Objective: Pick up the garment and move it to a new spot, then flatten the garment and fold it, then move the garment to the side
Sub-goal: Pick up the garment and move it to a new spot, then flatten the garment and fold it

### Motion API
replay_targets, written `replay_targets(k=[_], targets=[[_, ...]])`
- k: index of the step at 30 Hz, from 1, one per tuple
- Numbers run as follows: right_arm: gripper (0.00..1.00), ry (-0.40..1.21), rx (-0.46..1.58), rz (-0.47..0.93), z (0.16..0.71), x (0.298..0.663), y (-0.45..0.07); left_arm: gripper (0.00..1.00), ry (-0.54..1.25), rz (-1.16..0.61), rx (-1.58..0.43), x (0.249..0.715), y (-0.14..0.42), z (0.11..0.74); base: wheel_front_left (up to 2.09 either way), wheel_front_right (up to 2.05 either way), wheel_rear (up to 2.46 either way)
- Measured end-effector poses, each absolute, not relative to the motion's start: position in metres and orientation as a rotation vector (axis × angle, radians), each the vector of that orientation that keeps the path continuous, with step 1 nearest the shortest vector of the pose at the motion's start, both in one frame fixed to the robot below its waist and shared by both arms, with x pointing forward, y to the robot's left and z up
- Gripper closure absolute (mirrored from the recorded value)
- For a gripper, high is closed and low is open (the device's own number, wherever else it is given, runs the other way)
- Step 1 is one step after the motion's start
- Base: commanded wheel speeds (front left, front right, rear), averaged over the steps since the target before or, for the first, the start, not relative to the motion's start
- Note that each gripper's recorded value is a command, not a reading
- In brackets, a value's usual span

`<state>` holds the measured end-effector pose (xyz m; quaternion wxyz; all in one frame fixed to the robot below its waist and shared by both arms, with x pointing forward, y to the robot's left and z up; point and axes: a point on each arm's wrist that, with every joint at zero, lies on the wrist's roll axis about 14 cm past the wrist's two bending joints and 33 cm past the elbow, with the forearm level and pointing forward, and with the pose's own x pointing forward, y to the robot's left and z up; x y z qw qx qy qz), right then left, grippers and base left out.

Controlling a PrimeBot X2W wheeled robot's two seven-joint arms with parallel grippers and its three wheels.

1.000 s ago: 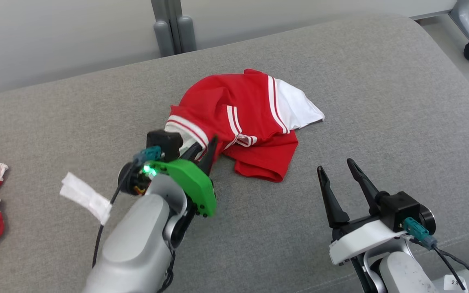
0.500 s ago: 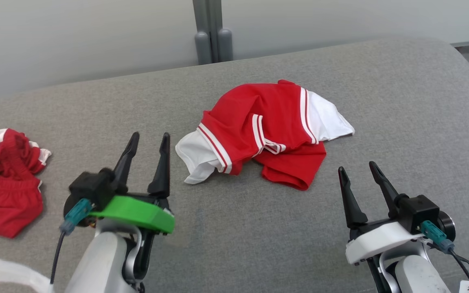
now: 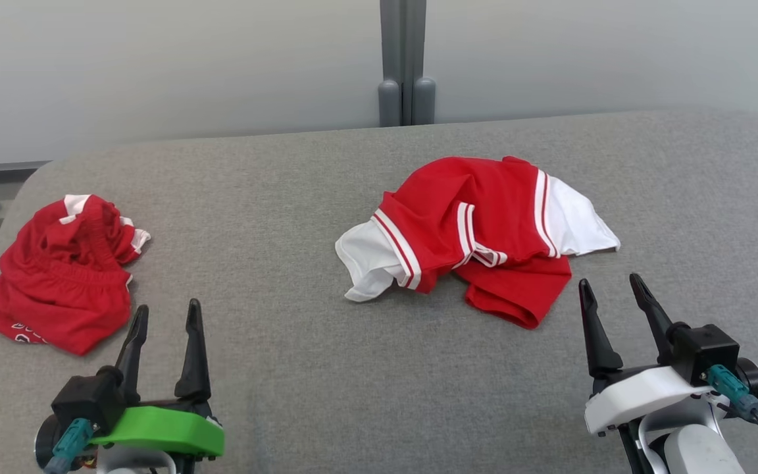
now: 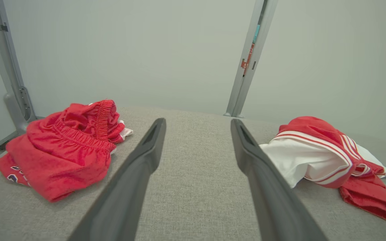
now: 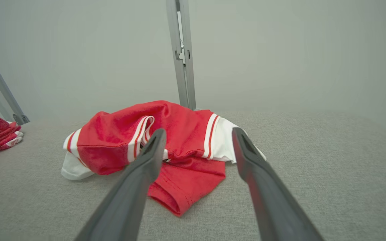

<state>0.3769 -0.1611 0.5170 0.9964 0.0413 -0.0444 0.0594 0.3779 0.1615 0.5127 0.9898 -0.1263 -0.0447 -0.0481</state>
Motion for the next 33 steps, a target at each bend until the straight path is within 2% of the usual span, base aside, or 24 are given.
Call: replay_targets(k=[10,33], targets=[[0.0,-0.049,0.088,0.153,0.512,0.378,-0.149,0.0,-0.087,-0.002,-0.201,0.354,0.195,0.507,0.0,0.0,0.0],[0.0,-0.007,0.095,0.138,0.501,0.378,-0.154,0.0,-0.057,-0.013,-0.224,0.349,0.188,0.496,0.0,0.0,0.0]])
